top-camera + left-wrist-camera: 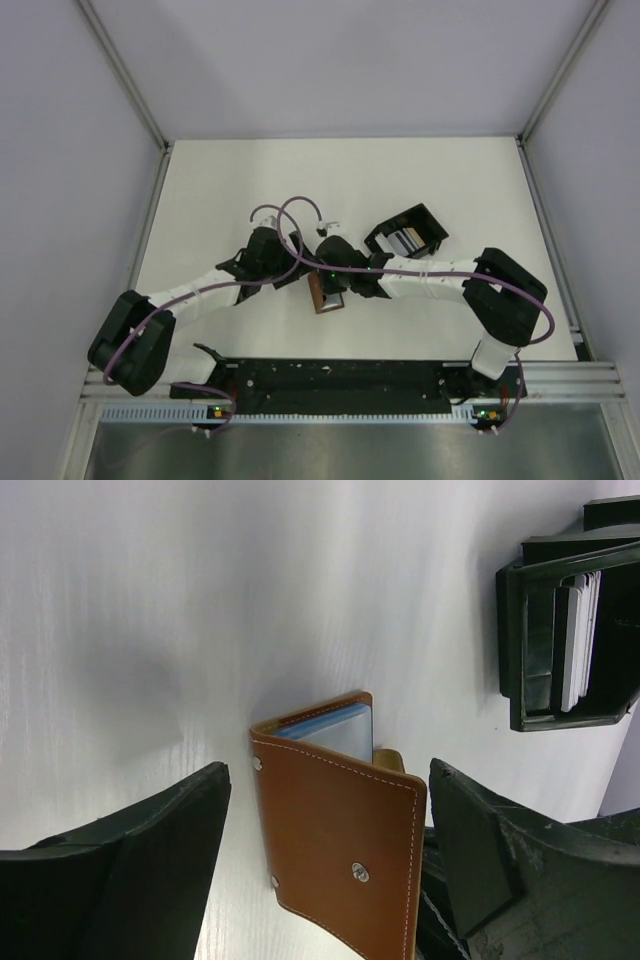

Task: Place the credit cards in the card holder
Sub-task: Open the card holder at the center of the board.

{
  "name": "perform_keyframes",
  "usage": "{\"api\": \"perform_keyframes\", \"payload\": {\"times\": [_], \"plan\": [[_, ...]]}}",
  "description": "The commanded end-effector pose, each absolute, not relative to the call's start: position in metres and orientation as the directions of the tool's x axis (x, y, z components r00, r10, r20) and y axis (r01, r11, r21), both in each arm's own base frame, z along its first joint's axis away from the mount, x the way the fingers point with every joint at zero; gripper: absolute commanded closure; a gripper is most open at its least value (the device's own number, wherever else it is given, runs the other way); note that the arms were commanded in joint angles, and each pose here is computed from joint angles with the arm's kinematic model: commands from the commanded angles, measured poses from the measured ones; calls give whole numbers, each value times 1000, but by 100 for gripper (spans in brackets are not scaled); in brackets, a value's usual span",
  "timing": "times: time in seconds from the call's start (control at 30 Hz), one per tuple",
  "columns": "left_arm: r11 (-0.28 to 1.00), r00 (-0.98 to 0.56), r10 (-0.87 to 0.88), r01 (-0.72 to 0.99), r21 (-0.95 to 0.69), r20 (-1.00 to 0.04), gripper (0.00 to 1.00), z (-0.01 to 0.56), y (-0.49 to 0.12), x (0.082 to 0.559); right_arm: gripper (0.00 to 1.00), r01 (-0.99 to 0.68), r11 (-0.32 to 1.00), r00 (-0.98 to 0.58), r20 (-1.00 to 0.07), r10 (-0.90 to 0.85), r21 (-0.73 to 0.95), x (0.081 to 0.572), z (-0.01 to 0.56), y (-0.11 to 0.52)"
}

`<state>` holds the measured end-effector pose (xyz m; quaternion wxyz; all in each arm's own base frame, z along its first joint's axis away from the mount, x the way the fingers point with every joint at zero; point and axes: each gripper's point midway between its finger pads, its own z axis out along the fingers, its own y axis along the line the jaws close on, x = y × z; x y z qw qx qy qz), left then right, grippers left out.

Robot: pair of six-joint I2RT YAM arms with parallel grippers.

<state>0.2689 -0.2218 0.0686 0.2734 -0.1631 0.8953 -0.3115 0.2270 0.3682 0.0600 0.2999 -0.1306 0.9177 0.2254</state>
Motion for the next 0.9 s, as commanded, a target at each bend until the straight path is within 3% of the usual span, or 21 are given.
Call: {"api": "perform_keyframes", "payload": {"times": [0.0, 0.17, 0.4, 0.6, 0.87], "plan": [[735, -780, -459, -64, -675, -426, 19, 91, -233, 282, 100, -399, 854, -759, -642, -103, 334, 227, 71, 370], [789, -789, -423, -79, -609, -445, 37, 80, -219, 274, 100, -389, 862, -759, -643, -101, 324, 228, 70, 367], [825, -810, -389, -95, -557, -439, 75, 62, -206, 259, 100, -389, 862, -757, -646, -99, 325, 228, 72, 367], [809, -808, -377, -49, -586, -453, 97, 75, -208, 253, 100, -391, 862, -763, -638, -107, 323, 226, 68, 366], [856, -826, -350, -92, -509, -441, 100, 57, -183, 229, 100, -363, 889, -760, -641, -108, 280, 229, 64, 355]]}}
